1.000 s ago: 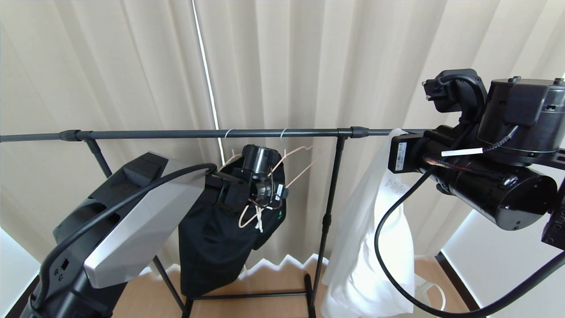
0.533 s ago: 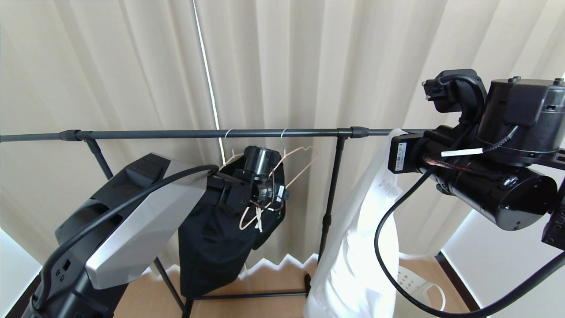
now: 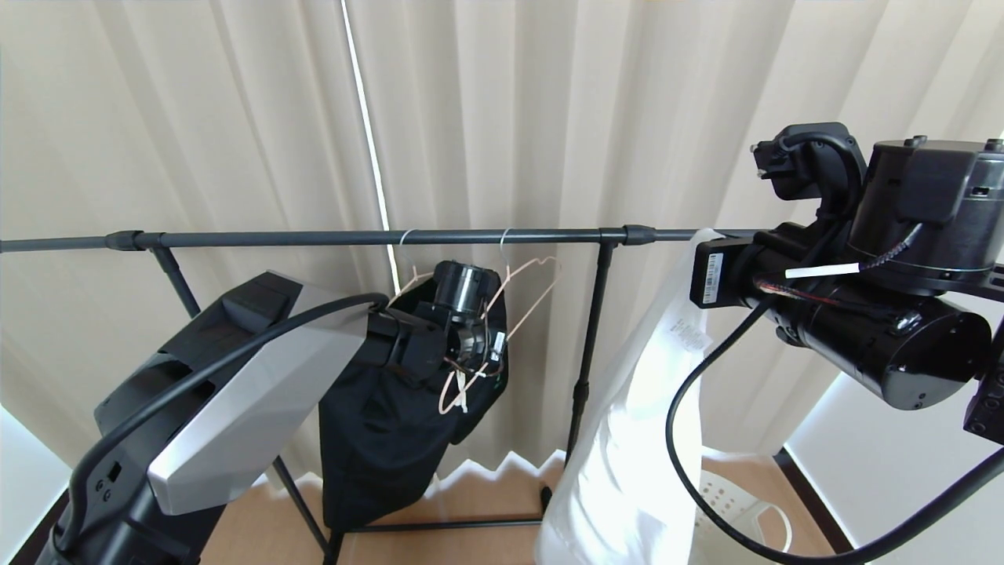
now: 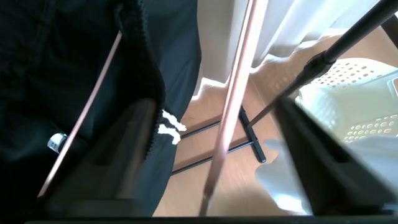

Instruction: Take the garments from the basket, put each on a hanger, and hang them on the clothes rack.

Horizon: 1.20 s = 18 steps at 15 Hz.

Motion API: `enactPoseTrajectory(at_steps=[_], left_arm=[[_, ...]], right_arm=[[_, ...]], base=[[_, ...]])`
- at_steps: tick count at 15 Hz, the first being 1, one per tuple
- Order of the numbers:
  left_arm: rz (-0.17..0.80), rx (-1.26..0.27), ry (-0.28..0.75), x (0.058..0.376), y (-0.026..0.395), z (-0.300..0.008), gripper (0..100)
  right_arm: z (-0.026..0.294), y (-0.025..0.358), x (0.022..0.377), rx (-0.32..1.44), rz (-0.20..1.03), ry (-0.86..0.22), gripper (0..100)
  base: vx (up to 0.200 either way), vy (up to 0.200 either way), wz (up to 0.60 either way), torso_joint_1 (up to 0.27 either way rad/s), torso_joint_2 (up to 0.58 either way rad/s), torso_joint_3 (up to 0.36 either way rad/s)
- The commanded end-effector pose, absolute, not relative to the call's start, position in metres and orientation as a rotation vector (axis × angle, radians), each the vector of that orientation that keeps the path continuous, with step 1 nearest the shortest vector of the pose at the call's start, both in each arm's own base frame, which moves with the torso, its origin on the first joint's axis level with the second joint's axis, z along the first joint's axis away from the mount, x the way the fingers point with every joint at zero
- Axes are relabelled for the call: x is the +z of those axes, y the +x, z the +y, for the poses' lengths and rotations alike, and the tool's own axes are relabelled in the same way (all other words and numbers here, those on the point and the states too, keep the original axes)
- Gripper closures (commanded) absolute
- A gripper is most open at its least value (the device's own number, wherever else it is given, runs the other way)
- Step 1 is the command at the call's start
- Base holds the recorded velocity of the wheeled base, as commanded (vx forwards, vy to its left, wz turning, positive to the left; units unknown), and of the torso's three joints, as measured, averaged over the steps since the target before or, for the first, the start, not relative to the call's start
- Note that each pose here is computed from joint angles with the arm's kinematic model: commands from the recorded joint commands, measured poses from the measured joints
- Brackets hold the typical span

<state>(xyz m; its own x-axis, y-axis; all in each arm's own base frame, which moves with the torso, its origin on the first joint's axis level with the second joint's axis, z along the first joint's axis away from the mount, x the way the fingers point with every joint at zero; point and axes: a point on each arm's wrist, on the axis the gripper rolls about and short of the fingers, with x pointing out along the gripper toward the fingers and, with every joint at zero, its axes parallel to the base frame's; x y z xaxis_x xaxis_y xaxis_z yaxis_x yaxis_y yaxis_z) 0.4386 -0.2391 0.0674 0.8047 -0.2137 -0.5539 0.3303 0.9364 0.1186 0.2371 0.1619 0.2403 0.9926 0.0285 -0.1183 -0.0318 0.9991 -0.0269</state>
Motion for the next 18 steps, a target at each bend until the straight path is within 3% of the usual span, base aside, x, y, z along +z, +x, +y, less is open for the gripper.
enactPoseTrajectory(at_steps=[1, 13, 18], left_arm=[[0.561, -0.292, 0.21, 0.071, 0.438, -0.238, 100], [0.533, -0.288, 0.199, 0.087, 0.434, -0.236, 100], [0.486, -0.321, 0.2, 0.12, 0.393, -0.236, 100]], right_arm=[[0.162, 0.237, 0.24, 0.03, 0.118, -0.028, 100], [0.161, 0.236, 0.24, 0.031, 0.12, -0.04, 100], [0.162, 0.238, 0.237, 0.033, 0.096, -0.051, 100]], base=[[0.0, 0.0, 0.0, 0.0, 0.0, 0.0], [0.0, 0.0, 0.0, 0.0, 0.0, 0.0], [0.0, 0.0, 0.0, 0.0, 0.0, 0.0]])
